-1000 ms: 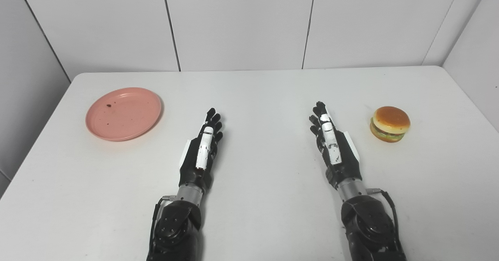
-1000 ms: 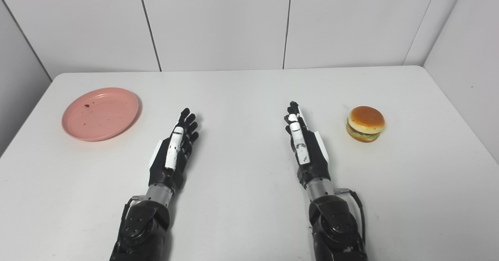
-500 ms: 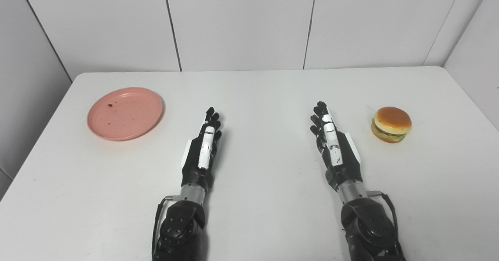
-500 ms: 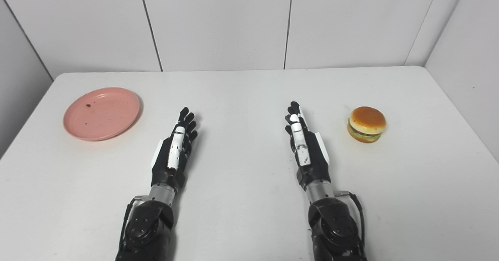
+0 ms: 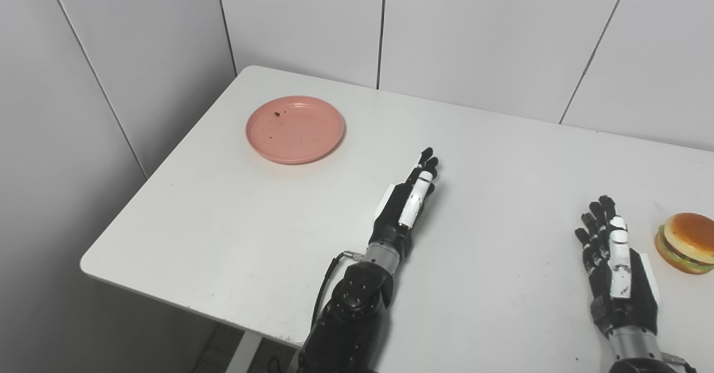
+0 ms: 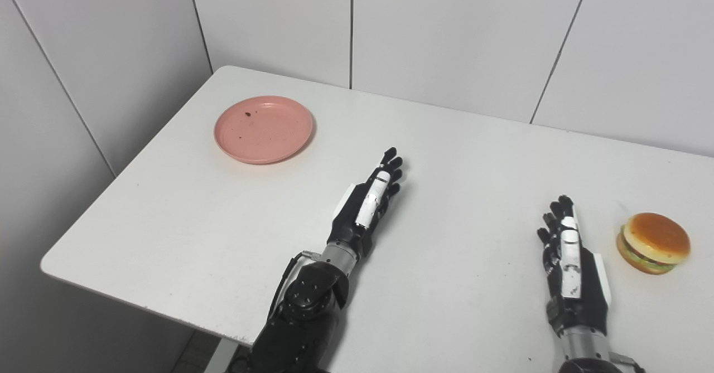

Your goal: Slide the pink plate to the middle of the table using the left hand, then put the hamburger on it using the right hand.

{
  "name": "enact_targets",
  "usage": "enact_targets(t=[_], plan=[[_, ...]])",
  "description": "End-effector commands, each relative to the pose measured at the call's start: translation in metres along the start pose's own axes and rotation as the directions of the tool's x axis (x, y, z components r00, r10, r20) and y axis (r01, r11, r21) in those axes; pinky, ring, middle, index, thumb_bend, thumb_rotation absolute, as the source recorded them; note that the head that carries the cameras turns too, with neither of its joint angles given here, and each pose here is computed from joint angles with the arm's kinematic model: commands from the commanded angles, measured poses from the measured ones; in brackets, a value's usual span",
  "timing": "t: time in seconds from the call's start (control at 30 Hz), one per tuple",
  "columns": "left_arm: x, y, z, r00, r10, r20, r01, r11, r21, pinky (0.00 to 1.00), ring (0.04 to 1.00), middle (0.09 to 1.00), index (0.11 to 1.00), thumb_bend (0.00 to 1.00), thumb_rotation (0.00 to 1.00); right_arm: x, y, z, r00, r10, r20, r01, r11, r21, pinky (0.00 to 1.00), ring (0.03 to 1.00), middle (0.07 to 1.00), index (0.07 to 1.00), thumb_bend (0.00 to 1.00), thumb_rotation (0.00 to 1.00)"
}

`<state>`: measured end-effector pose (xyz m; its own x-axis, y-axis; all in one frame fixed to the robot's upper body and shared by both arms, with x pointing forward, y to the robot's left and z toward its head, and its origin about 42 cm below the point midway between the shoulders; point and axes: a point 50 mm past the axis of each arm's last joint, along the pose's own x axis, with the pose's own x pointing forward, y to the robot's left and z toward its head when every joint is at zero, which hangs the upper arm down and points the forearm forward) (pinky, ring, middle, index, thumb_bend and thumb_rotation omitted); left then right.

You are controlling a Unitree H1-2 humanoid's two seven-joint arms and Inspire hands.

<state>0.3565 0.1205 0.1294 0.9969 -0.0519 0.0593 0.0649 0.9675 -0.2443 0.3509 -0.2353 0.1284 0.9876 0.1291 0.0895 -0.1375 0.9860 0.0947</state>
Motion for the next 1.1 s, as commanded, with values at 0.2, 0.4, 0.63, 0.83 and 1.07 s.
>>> enact_targets(t=[0.2, 0.4, 0.63, 0.83, 1.07], plan=[[0.033, 0.036, 0.079, 0.99, 0.015, 0.141, -0.015, 1.0, -0.005, 0.9, 0.895, 0.885, 0.875, 0.56, 1.0, 0.008, 0.004, 0.009, 0.997, 0.015, 0.08, -0.017, 1.0, 0.017, 1.0, 1.0, 1.0, 1.0, 0.52, 0.97], [0.048, 0.073, 0.11, 0.973, 0.063, 0.22, -0.073, 0.997, 0.037, 0.78, 0.805, 0.802, 0.785, 0.56, 1.0, 0.007, 0.01, 0.01, 0.996, 0.007, 0.084, -0.009, 1.0, 0.022, 1.0, 1.0, 1.0, 1.0, 0.5, 0.97], [0.07, 0.117, 0.145, 0.945, 0.179, 0.273, -0.213, 0.972, 0.1, 0.7, 0.736, 0.734, 0.72, 0.54, 1.0, 0.007, 0.014, 0.011, 0.997, 0.0, 0.078, -0.002, 1.0, 0.028, 1.0, 1.0, 1.0, 1.0, 0.51, 0.94], [0.09, 0.159, 0.162, 0.929, 0.244, 0.28, -0.283, 0.953, 0.107, 0.69, 0.711, 0.707, 0.689, 0.56, 1.0, 0.007, 0.014, 0.011, 0.997, 0.006, 0.081, -0.008, 1.0, 0.021, 1.0, 1.0, 1.0, 1.0, 0.5, 0.94], [0.108, 0.211, 0.173, 0.911, 0.322, 0.256, -0.359, 0.927, 0.109, 0.7, 0.716, 0.695, 0.674, 0.52, 1.0, 0.007, 0.015, 0.013, 0.997, 0.005, 0.079, -0.007, 1.0, 0.029, 1.0, 1.0, 1.0, 1.0, 0.53, 0.92]])
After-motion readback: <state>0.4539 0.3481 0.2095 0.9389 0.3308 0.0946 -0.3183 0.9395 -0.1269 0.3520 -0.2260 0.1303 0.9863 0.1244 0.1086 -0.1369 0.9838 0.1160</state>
